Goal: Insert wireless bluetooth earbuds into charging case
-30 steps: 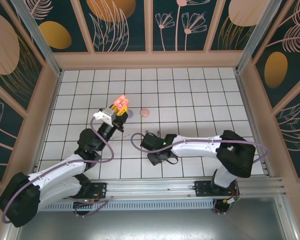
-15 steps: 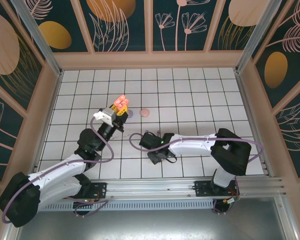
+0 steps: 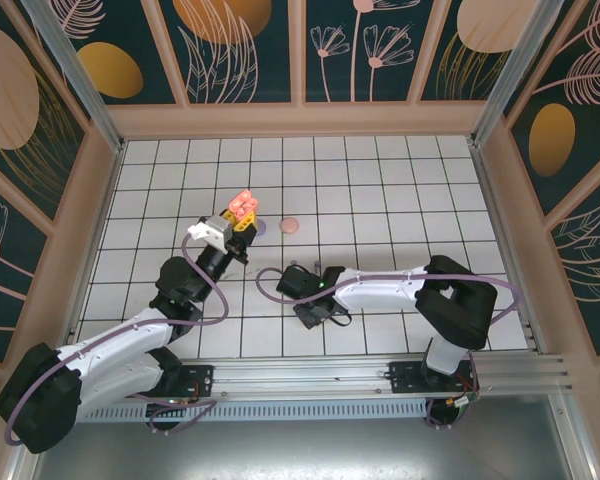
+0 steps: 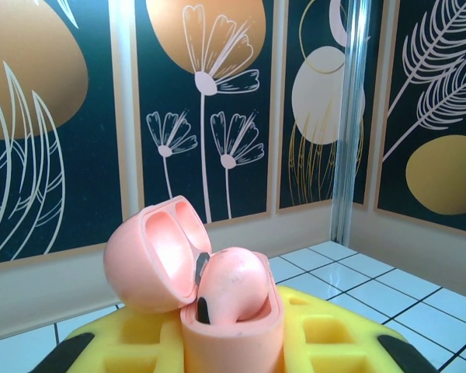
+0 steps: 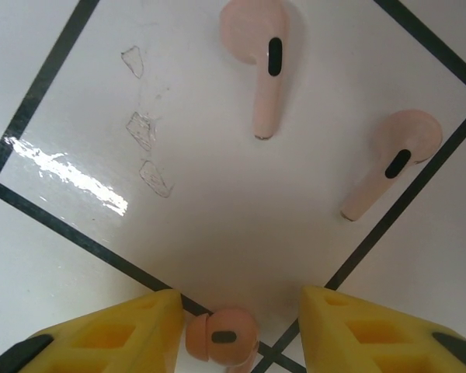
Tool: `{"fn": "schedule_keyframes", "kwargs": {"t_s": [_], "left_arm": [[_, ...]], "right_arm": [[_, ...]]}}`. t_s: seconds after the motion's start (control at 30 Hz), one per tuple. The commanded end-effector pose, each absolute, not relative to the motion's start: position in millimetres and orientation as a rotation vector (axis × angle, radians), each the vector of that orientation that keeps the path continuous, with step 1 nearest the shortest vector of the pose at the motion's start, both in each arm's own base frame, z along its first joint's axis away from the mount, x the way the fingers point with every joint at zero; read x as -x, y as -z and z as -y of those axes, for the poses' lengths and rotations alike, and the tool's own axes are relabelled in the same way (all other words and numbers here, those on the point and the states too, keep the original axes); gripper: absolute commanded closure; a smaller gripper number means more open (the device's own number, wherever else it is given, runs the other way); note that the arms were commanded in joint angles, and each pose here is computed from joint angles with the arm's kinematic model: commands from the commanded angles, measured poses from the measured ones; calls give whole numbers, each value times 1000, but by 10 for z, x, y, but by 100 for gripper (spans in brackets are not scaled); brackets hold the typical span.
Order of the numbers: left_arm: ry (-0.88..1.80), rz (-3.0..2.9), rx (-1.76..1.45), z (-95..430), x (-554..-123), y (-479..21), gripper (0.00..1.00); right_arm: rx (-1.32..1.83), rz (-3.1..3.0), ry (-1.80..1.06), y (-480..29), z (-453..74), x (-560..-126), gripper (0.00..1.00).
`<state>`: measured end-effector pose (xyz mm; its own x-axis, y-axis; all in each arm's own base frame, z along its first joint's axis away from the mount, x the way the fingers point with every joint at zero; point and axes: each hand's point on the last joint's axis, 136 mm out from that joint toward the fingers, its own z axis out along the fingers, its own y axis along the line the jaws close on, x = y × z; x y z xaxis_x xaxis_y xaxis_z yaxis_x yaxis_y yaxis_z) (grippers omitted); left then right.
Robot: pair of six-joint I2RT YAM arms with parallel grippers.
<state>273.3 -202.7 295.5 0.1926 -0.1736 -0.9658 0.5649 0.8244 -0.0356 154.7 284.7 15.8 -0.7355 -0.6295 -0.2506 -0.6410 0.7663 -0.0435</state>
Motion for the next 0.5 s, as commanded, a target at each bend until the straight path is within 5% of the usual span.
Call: {"fn": "schedule_keyframes", "kwargs": {"t_s": [0.0, 0.47], "left_arm": [[555, -1262, -341, 2031, -2723, -3031, 100], [558, -1258, -341, 2033, -2722, -3053, 100]], "right_arm": [[998, -2715, -83, -132, -2926, -1579, 56], [956, -2756, -72, -84, -2828, -1521, 60]]}}
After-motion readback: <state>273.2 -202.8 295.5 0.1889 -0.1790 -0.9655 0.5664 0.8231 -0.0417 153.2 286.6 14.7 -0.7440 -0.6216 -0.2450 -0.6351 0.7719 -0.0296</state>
